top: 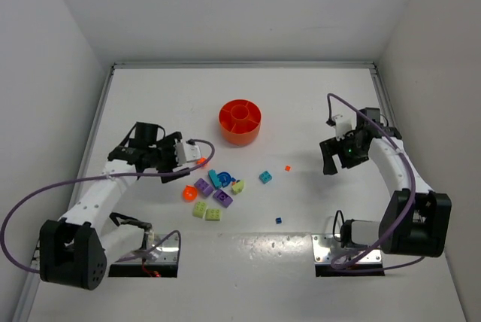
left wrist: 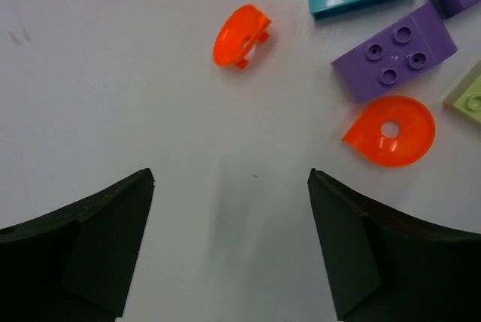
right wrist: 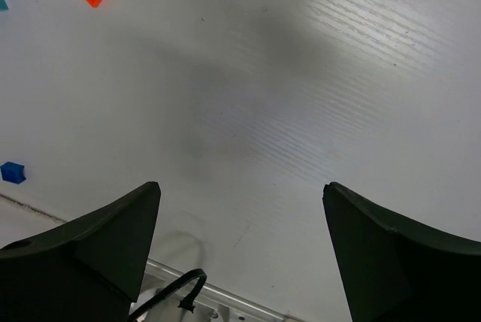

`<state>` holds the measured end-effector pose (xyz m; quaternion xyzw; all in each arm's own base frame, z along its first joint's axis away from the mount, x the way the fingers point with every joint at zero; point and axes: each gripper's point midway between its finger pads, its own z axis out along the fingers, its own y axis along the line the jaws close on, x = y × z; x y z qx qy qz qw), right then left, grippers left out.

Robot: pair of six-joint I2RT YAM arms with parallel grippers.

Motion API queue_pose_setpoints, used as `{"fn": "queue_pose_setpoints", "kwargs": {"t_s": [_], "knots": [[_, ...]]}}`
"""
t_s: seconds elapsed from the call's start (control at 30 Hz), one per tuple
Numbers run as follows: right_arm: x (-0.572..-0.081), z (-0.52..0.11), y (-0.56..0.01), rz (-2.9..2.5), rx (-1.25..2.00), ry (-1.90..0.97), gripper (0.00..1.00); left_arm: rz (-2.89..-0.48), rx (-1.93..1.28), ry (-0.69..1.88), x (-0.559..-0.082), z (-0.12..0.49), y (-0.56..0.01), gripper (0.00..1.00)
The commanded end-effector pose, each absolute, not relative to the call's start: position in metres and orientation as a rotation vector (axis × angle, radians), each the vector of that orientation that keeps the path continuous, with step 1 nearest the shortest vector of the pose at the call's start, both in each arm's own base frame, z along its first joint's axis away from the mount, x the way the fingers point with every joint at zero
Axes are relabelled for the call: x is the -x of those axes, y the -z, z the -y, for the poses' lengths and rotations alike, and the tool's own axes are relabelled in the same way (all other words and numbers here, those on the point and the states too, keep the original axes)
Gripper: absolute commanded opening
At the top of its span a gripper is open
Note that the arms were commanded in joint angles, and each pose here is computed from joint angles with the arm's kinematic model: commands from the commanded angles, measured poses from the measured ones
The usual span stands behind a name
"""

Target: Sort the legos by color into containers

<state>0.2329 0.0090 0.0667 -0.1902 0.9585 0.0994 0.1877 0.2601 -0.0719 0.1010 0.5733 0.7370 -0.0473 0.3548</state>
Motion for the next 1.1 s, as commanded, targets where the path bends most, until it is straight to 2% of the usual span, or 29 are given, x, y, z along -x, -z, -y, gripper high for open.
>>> {"fn": "queue_pose_setpoints", "kwargs": {"t_s": [0.0,0.1,0.27,0.5,0.7,1.07], "knots": [[-0.249,-0.015,-0.078,-2.663,0.510,-0.313,0.89,-1.675,-1.680,0.076,-0.279,0.090,-0.100,0.85],[-0.249,-0.017,-0.076,-2.683,0.498,-0.338,0.88,-1.656,-1.751,0.131,-0.281,0.097,-0.088,0.75],[-0.251,-0.017,-0.076,-2.694,0.497,-0.344,0.86,-1.570,-1.840,0.185,-0.278,0.109,-0.078,0.75],[-0.247,-0.017,-0.069,-2.731,0.494,-0.363,0.85,-1.487,-1.909,0.263,-0.280,0.129,-0.070,0.63],[-0.247,-0.017,-0.064,-2.759,0.492,-0.378,0.84,-1.461,-1.919,0.279,-0.287,0.143,-0.067,0.64],[-0.246,-0.015,-0.060,-2.780,0.489,-0.375,0.83,-1.481,-1.941,0.314,-0.287,0.158,-0.053,0.48]]}}
